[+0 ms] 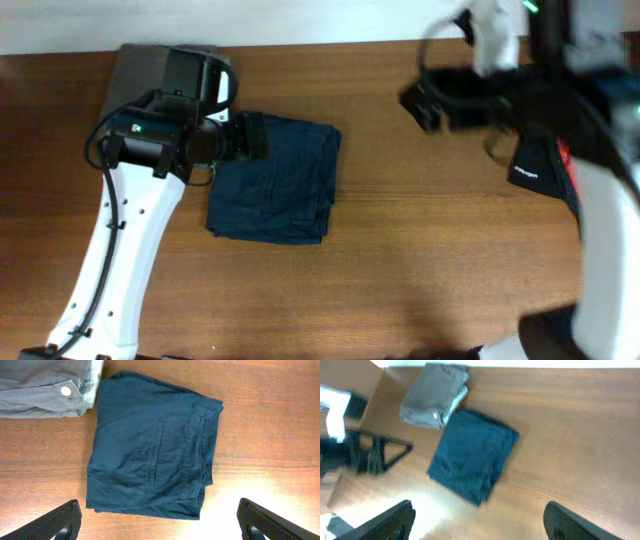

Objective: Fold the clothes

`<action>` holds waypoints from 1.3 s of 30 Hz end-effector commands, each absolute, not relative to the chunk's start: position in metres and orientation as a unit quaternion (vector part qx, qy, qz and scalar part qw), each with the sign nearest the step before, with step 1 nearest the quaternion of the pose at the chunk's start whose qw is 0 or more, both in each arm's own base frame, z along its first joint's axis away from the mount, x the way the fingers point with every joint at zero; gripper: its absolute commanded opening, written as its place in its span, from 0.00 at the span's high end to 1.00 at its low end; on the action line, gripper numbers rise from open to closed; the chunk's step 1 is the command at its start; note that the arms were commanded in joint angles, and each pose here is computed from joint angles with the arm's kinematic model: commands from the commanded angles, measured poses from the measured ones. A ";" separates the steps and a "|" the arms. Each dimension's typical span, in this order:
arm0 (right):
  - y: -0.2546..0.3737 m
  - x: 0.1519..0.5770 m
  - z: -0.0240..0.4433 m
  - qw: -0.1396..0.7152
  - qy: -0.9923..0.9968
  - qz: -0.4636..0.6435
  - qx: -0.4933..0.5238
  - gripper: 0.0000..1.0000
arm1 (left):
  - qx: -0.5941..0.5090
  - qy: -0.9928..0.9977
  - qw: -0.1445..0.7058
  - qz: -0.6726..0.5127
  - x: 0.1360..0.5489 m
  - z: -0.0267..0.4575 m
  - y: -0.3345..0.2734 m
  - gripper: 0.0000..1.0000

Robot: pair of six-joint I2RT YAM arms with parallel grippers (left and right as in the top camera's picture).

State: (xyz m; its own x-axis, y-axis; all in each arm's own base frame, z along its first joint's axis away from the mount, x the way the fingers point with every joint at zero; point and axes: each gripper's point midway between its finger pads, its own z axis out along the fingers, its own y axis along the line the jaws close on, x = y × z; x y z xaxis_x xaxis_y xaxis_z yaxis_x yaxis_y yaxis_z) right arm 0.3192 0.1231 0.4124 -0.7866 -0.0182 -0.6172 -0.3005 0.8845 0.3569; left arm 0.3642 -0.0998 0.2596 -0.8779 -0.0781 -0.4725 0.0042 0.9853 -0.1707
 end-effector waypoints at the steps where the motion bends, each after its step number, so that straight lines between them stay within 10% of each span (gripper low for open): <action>1: 0.102 0.289 0.414 0.314 0.929 0.180 -0.073 0.12 | -0.015 0.966 0.246 -0.082 0.361 0.262 -0.100 0.01; 18: 0.053 0.124 0.396 0.381 0.911 0.155 -0.024 0.01 | -0.015 0.966 0.245 -0.081 0.360 0.262 -0.100 0.01; 39: 0.048 0.105 0.398 0.405 0.900 0.155 -0.032 0.01 | -0.015 0.966 0.245 -0.081 0.360 0.262 -0.100 0.01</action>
State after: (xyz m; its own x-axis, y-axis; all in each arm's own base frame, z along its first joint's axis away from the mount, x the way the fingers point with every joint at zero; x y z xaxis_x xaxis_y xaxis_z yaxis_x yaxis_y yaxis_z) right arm 0.1055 0.0527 0.4003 -0.6694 0.0726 -0.7393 -0.1983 0.9416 0.2720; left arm 0.3604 -0.1000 0.2576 -0.8857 -0.0734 -0.4585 0.0045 0.9860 -0.1665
